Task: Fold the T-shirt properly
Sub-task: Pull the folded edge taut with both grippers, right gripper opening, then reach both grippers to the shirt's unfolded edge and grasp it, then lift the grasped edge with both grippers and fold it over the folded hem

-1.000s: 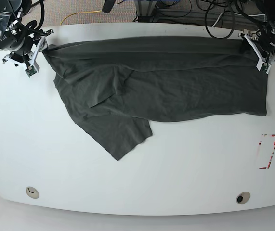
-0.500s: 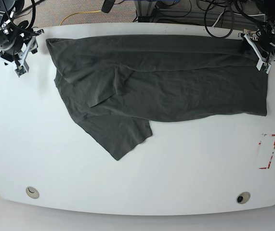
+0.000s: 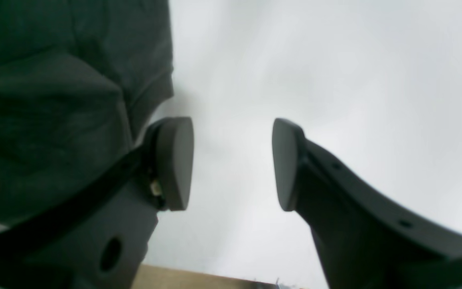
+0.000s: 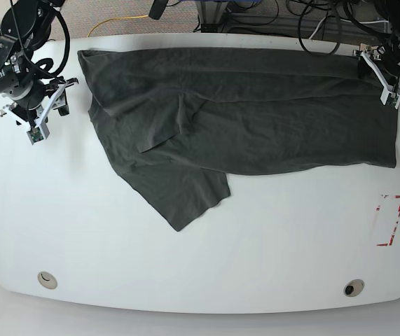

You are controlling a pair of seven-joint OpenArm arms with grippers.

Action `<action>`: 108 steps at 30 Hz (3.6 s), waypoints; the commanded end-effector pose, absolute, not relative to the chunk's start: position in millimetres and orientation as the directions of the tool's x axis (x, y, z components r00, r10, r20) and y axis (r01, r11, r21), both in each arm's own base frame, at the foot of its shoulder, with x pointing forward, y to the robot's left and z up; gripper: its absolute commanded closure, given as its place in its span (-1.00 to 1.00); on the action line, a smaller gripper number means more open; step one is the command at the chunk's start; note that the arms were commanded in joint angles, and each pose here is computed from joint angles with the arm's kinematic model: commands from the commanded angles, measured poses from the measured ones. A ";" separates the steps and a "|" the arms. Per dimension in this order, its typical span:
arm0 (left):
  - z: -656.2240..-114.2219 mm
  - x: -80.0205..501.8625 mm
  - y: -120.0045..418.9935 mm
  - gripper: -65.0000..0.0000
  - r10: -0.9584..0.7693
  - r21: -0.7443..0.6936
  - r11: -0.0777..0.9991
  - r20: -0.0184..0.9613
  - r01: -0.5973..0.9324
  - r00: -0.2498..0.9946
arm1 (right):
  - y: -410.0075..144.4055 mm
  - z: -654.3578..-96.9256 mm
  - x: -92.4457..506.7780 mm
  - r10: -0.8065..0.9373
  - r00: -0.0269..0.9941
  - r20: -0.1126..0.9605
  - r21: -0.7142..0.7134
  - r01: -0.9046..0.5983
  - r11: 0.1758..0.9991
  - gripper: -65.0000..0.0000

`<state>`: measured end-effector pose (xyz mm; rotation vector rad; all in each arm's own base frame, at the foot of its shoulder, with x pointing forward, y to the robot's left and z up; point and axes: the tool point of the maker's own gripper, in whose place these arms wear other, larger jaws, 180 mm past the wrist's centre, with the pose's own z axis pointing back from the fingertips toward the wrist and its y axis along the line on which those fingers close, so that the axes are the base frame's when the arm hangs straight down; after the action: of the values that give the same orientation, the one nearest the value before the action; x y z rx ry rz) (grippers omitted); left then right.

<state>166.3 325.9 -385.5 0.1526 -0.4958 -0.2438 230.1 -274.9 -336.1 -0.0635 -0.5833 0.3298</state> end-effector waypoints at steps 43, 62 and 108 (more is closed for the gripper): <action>-279.9 235.5 360.3 -0.37 -0.340 0.401 0.913 0.655 0.071 0.675 | -155.8 -390.8 402.7 0.111 0.713 0.693 0.293 -0.418 0.860 -0.43; -299.3 270.3 402.3 -0.59 -0.219 0.375 0.926 0.646 -0.054 0.731 | -109.3 -385.5 409.3 0.140 0.682 0.717 0.311 -0.494 0.812 0.77; -369.2 369.1 376.4 1.00 -0.010 0.030 0.999 0.703 -0.016 0.711 | -134.0 -351.3 425.3 0.182 0.609 0.772 0.209 -0.514 0.832 1.00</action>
<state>357.2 363.1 -399.4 -0.0113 -0.7079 0.0342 405.3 -131.7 -386.8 0.4500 -0.7186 0.3896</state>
